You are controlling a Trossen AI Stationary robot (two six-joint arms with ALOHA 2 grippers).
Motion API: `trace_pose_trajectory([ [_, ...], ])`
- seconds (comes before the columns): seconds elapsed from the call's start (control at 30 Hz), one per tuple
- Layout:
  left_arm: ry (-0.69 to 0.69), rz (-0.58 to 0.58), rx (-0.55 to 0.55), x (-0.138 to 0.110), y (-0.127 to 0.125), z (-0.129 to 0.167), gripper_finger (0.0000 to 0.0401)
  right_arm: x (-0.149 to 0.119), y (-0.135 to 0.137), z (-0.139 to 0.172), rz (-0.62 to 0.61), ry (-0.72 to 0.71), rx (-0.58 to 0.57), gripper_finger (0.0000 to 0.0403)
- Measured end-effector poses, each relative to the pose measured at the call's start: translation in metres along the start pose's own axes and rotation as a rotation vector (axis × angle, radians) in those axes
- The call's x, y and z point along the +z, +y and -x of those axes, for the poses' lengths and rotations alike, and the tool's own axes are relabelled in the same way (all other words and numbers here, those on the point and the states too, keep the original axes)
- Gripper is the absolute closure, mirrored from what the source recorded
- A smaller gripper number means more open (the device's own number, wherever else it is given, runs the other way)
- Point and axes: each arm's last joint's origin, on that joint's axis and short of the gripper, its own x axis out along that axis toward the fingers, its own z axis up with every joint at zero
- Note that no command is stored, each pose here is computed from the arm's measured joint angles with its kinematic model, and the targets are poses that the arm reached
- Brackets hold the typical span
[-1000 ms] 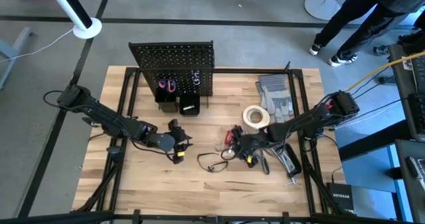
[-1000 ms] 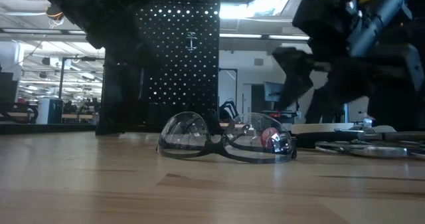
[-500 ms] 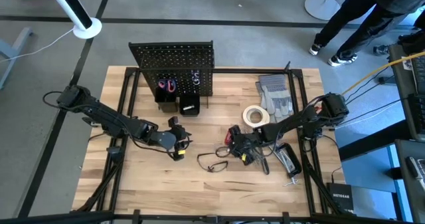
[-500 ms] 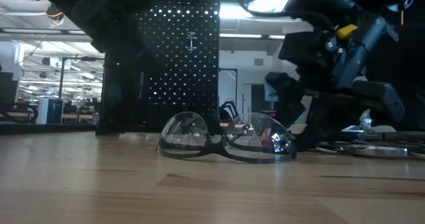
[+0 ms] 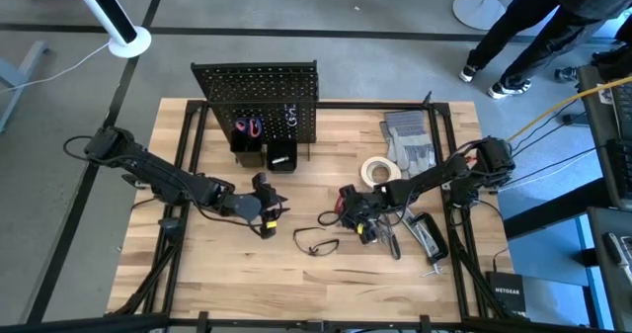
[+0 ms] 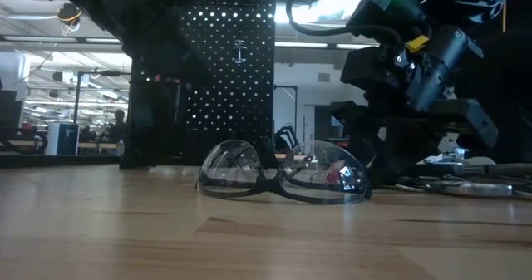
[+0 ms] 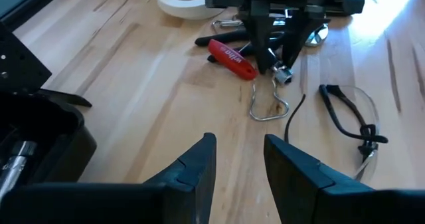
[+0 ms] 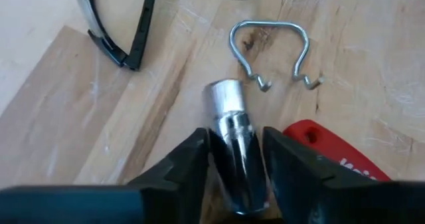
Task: Hang tools onto peg board
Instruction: Put the socket wrench into the right pegboard organizer bin
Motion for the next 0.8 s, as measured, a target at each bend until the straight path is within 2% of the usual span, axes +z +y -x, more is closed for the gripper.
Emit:
trace_pose_trajectory([
  [0.23, -0.001, 0.000, 0.001, 0.000, 0.000, 0.000, 0.0285, 0.000, 0.000, -0.001, 0.001, -0.002, -0.010, 0.0308],
  [0.37, -0.005, -0.017, 0.000, 0.000, 0.000, 0.000, 0.0285, 0.005, -0.002, 0.001, -0.006, -0.046, -0.038, 0.0309],
  [0.6, -0.042, -0.069, -0.009, 0.005, -0.001, 0.000, 0.0285, 0.031, -0.012, 0.028, -0.131, -0.072, -0.126, 0.0309],
  [0.7, -0.039, -0.065, 0.000, 0.006, 0.003, -0.002, 0.0285, 0.034, -0.014, 0.034, -0.173, -0.049, -0.160, 0.0309],
  [0.8, -0.025, -0.098, -0.033, 0.007, 0.006, -0.004, 0.0285, 0.044, -0.017, 0.038, -0.196, -0.086, -0.168, 0.0309],
])
